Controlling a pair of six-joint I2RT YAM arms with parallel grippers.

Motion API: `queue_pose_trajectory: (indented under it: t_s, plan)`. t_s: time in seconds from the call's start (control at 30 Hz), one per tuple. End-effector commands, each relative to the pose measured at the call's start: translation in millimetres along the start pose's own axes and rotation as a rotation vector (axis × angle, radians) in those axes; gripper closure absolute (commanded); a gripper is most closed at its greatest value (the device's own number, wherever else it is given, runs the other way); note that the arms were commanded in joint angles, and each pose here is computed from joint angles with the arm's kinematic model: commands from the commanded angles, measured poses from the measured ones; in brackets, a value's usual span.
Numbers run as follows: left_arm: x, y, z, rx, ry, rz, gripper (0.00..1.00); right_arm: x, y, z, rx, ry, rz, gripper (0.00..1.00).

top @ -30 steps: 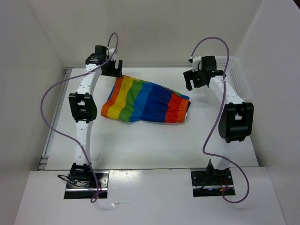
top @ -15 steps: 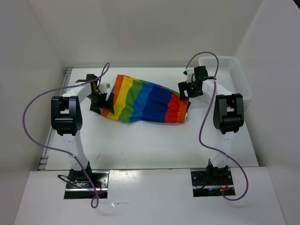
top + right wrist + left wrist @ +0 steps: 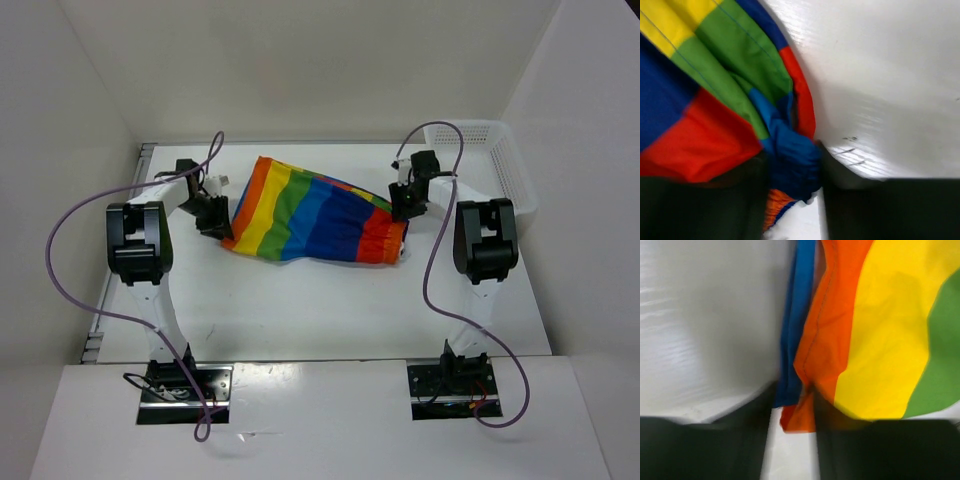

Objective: Fold and stack the shorts
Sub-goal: Fold the shorts

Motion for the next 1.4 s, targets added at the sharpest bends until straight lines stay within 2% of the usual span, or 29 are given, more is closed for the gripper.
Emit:
queue_pose_trajectory:
  t_s: [0.0, 0.07, 0.1, 0.13, 0.17, 0.4, 0.57, 0.77, 0.8, 0.83, 0.87, 0.9, 0.97, 1.03, 1.1, 1.13, 1.17, 1.2, 1.27, 1.3, 1.37]
  plan:
    - [-35, 6, -36, -0.058, 0.145, 0.056, 0.70, -4, 0, -18, 0.012, 0.031, -0.004, 0.67]
    - [-42, 4, -38, -0.080, 0.163, 0.067, 0.86, 1, 0, -25, 0.027, 0.026, -0.004, 0.81]
    - [-42, 4, -38, -0.080, 0.163, 0.067, 0.94, 15, 0, -21, 0.037, -0.010, 0.003, 0.92]
    - [-50, 5, -40, -0.081, 0.185, 0.078, 1.00, 17, 1, -23, 0.047, -0.008, 0.003, 0.96]
    - [-51, 3, -37, -0.081, 0.178, 0.075, 1.00, 29, 0, -18, 0.042, -0.040, 0.010, 0.99]
    - [-81, 13, -7, 0.005, 0.170, 0.105, 1.00, 72, 13, -13, 0.066, -0.141, 0.047, 1.00]
    - [-103, 28, 7, 0.153, 0.185, 0.103, 1.00, 87, 11, -13, 0.030, -0.174, 0.060, 1.00]
    - [-103, 22, 20, 0.158, 0.147, 0.090, 1.00, 100, 13, -12, 0.008, -0.211, 0.084, 1.00]
    - [-107, 24, 19, 0.169, 0.159, 0.093, 1.00, 100, 11, -12, -0.005, -0.210, 0.083, 0.98]
    - [-105, 23, 21, 0.170, 0.149, 0.089, 1.00, 104, 11, -9, -0.007, -0.220, 0.085, 0.60]
    - [-104, 22, 24, 0.171, 0.139, 0.086, 1.00, 111, 11, -3, -0.010, -0.241, 0.089, 0.34]
    - [-104, 20, 23, 0.150, 0.136, 0.087, 1.00, 111, 11, -3, -0.010, -0.241, 0.089, 0.18]
    - [-101, 13, 28, 0.117, 0.131, 0.089, 0.92, 126, 16, 21, -0.003, -0.299, 0.090, 0.00]
    - [-95, 9, 31, 0.097, 0.106, 0.081, 0.80, 137, 22, 56, -0.007, -0.363, 0.075, 0.00]
    - [-95, 8, 34, 0.097, 0.105, 0.081, 0.72, 130, 26, 75, -0.016, -0.375, -0.005, 0.00]
    - [-95, 7, 37, 0.098, 0.096, 0.077, 0.64, 130, 32, 103, -0.019, -0.407, -0.042, 0.00]
    - [-95, 7, 37, 0.098, 0.096, 0.077, 0.60, 122, 32, 112, -0.001, -0.401, -0.138, 0.00]
    - [-97, 6, 38, 0.098, 0.095, 0.077, 0.55, 91, 32, 104, 0.009, -0.317, -0.200, 0.00]
    - [-96, 9, 41, 0.126, 0.089, 0.072, 0.48, 64, 46, 117, 0.054, -0.276, -0.321, 0.00]
    - [-96, 10, 41, 0.137, 0.090, 0.072, 0.44, 29, 52, 100, 0.071, -0.181, -0.384, 0.00]
    - [-94, 17, 44, 0.176, 0.082, 0.076, 0.40, 1, 64, 91, 0.124, -0.106, -0.497, 0.00]
Point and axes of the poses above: each gripper's point midway between its finger pads, its own z axis back along the fingers, its own y axis along the line the jaws close on, x = y × z, the point moved 5 cm from there along z, back along the fingers, and after that the axes turned 1 degree about z, right-handed, at the moved point
